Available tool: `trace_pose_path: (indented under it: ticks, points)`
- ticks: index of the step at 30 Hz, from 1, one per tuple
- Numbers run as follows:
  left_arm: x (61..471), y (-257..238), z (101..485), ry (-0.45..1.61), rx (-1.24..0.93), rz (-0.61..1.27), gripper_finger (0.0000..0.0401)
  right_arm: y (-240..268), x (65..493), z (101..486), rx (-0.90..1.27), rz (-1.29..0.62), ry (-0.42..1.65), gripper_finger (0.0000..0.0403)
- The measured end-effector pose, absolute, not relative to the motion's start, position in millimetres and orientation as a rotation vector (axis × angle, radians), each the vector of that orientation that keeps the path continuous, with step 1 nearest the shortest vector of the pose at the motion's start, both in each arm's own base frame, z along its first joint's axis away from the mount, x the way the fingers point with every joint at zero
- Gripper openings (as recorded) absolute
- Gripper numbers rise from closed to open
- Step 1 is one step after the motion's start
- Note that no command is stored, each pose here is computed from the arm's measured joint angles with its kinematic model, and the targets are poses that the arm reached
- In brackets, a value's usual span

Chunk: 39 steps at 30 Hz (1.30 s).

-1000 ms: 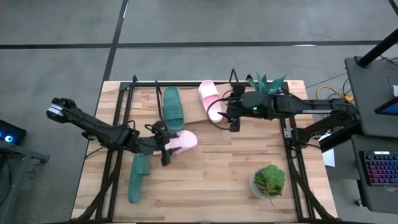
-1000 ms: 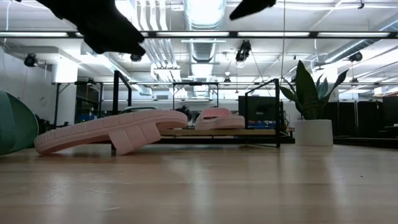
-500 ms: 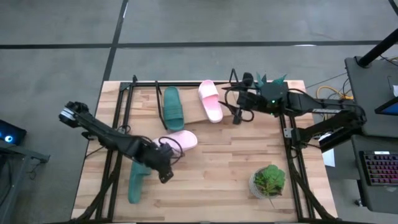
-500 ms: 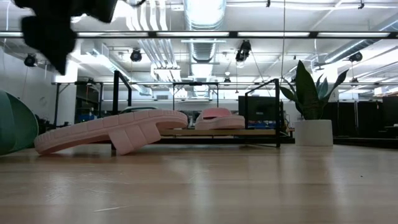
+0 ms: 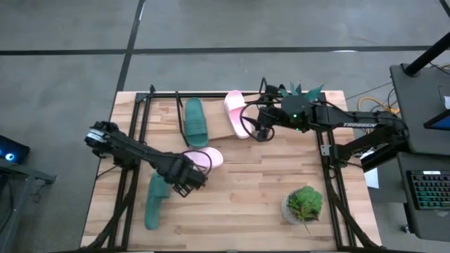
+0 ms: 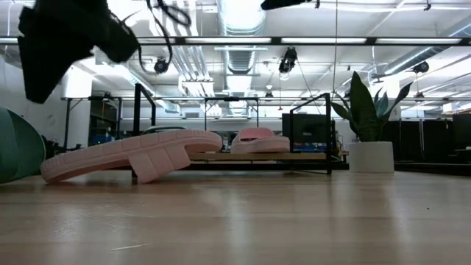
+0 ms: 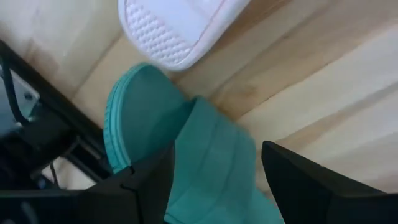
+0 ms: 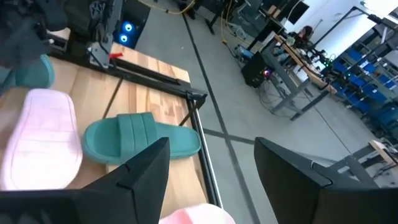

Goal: Pick and place slides into the shelf
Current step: Put the green slide on the shelf

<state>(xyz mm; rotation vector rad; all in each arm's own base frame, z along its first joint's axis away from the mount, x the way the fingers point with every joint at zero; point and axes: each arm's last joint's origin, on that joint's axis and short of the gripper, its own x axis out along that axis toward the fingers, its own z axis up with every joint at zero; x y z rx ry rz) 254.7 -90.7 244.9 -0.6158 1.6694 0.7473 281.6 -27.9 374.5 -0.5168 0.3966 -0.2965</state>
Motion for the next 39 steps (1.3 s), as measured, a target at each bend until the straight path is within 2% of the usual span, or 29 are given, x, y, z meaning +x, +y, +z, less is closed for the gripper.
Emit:
trace_pose_path:
  ticks: [14, 24, 30, 36, 39]
  points:
    - [245, -48, 215, 1.905, -0.778, 0.680, 0.0224, -43, 300, 353, -0.553, -0.310, 0.494, 0.0224]
    - [238, -50, 184, 1.955, -0.938, 0.530, 0.0224, -43, 298, 356, -0.553, -0.314, 0.483, 0.0224]
    - [235, -53, 181, 2.017, -1.052, 0.453, 0.0224, -43, 298, 356, -0.560, -0.312, 0.483, 0.0224]
    - [235, -53, 181, 2.021, -1.045, 0.422, 0.0221, -43, 298, 356, -0.560, -0.312, 0.484, 0.0224]
    - [235, -53, 180, 2.024, -1.045, 0.423, 0.0202, -43, 298, 356, -0.560, -0.312, 0.485, 0.0224]
